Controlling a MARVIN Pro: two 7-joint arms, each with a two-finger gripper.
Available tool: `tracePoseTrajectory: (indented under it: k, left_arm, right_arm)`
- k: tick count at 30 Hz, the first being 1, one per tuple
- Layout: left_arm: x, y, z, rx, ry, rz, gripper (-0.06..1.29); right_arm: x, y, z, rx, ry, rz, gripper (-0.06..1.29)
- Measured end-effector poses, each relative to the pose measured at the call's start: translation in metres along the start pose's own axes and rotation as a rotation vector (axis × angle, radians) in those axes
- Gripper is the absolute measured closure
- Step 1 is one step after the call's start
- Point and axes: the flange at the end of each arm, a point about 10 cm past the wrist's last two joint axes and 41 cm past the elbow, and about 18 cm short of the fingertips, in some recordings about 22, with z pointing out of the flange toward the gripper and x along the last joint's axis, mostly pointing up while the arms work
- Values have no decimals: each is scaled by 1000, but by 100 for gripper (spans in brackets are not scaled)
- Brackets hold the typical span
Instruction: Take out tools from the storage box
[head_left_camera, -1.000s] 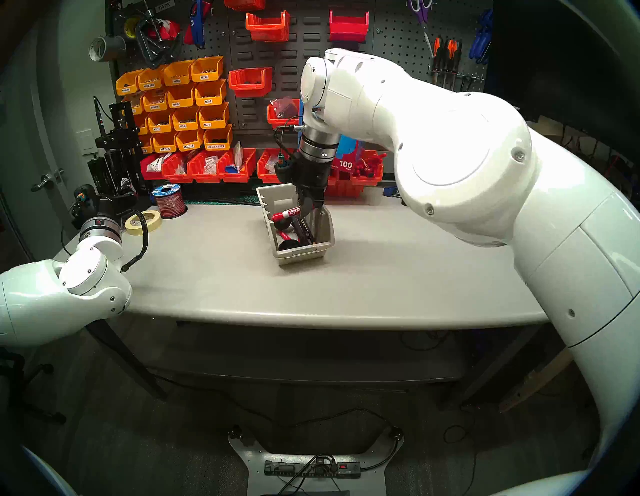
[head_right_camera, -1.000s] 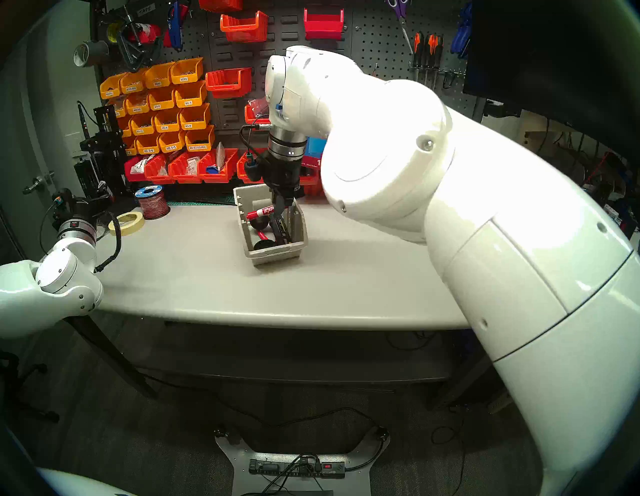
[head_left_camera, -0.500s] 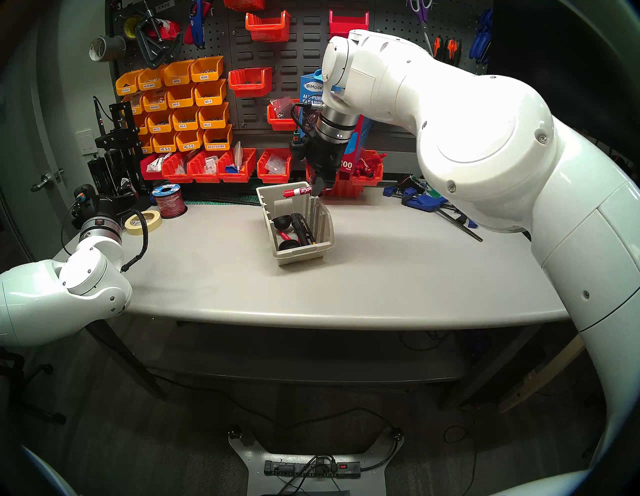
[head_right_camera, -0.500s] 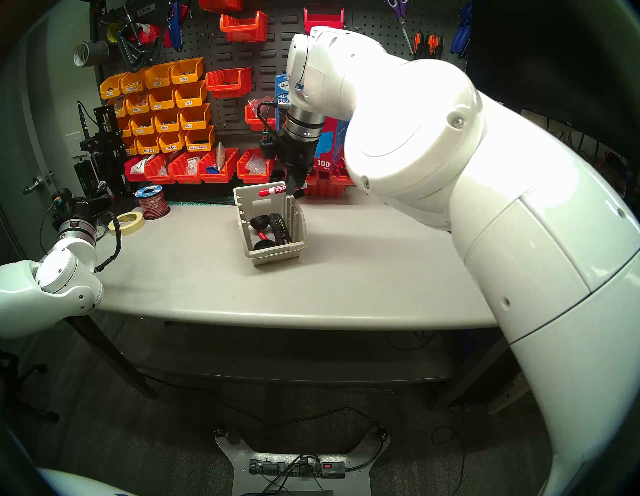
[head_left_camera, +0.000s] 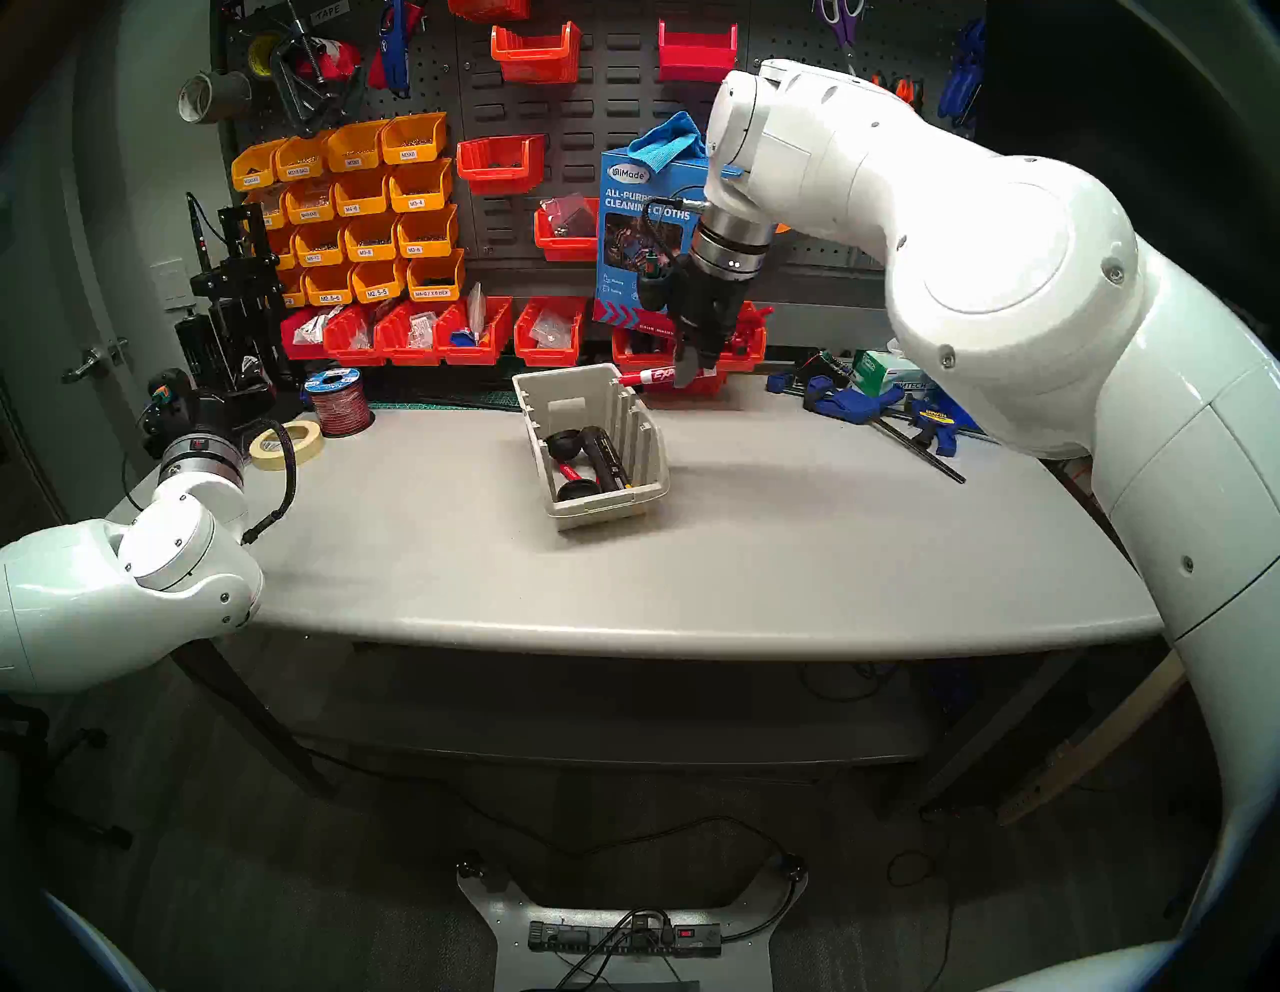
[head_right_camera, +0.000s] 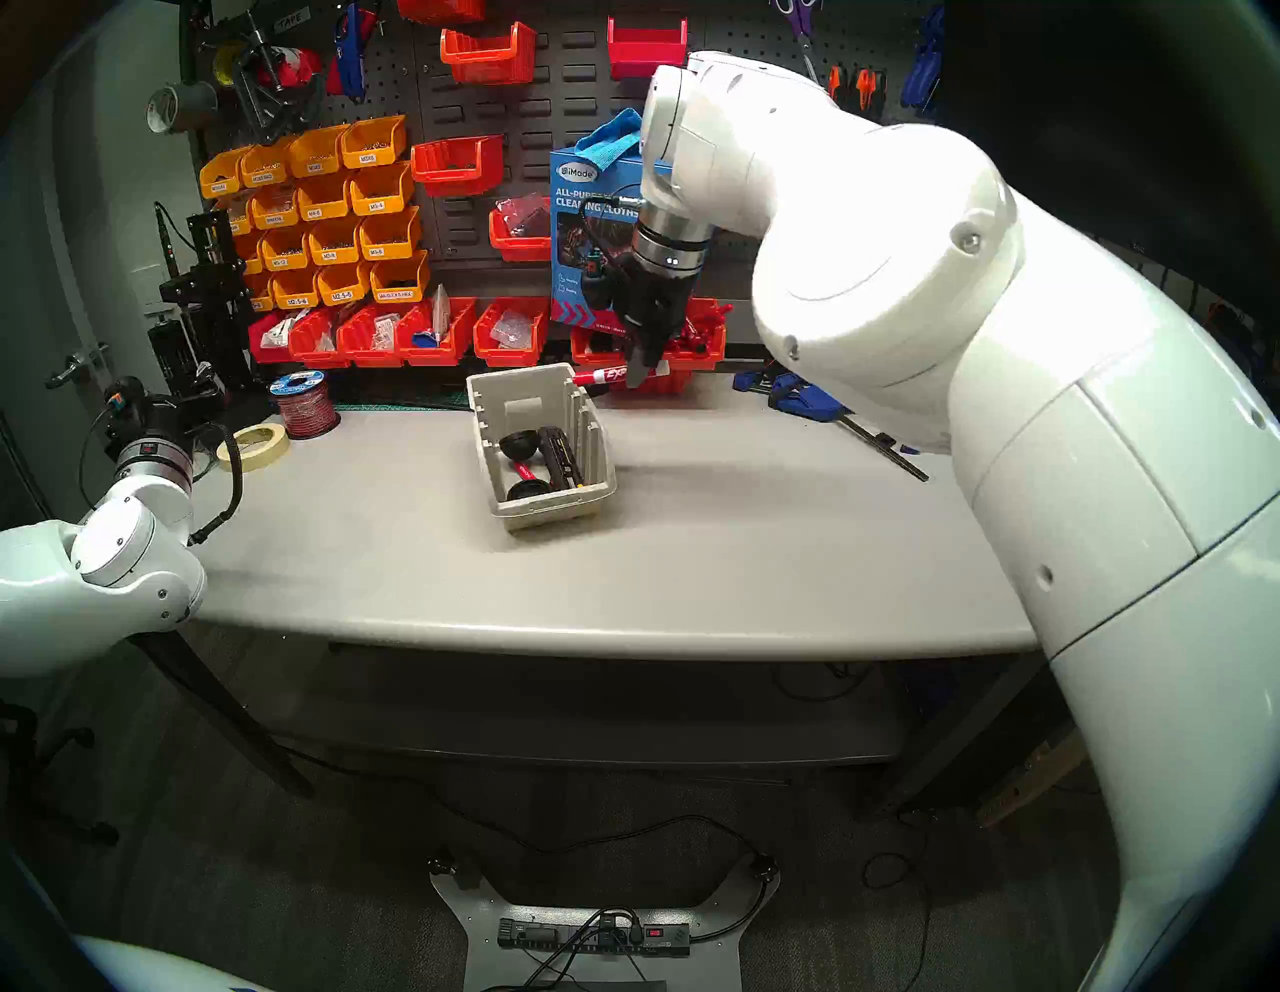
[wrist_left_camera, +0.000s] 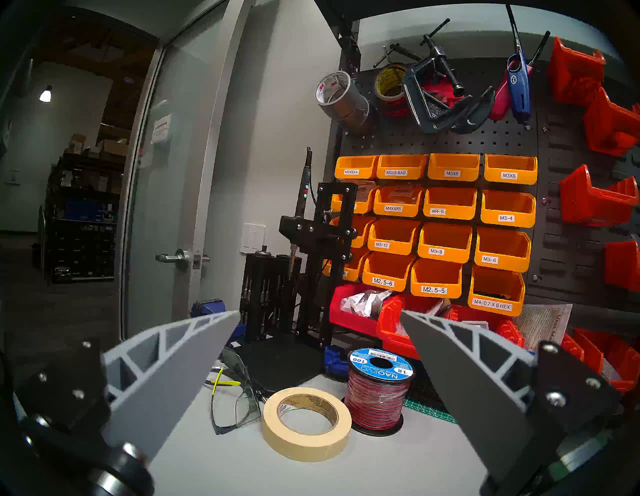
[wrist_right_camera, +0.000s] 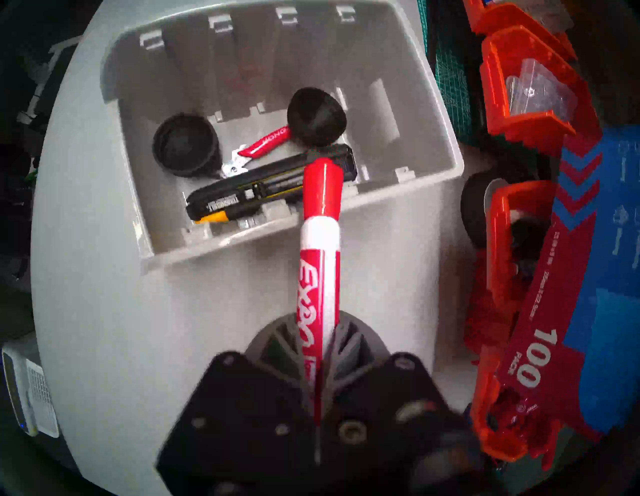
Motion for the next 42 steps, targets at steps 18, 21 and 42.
tracePoseTrajectory:
  k: [18, 21, 42]
  left_arm:
    - [0, 0, 0, 0, 0, 0, -3]
    - [0, 0, 0, 0, 0, 0, -3]
    - [0, 0, 0, 0, 0, 0, -3]
  right_arm:
    - [-79, -13, 60, 146, -3, 201, 125]
    - [-89, -22, 83, 200, 5, 227, 125]
    - [-117, -39, 113, 290, 71, 291, 110]
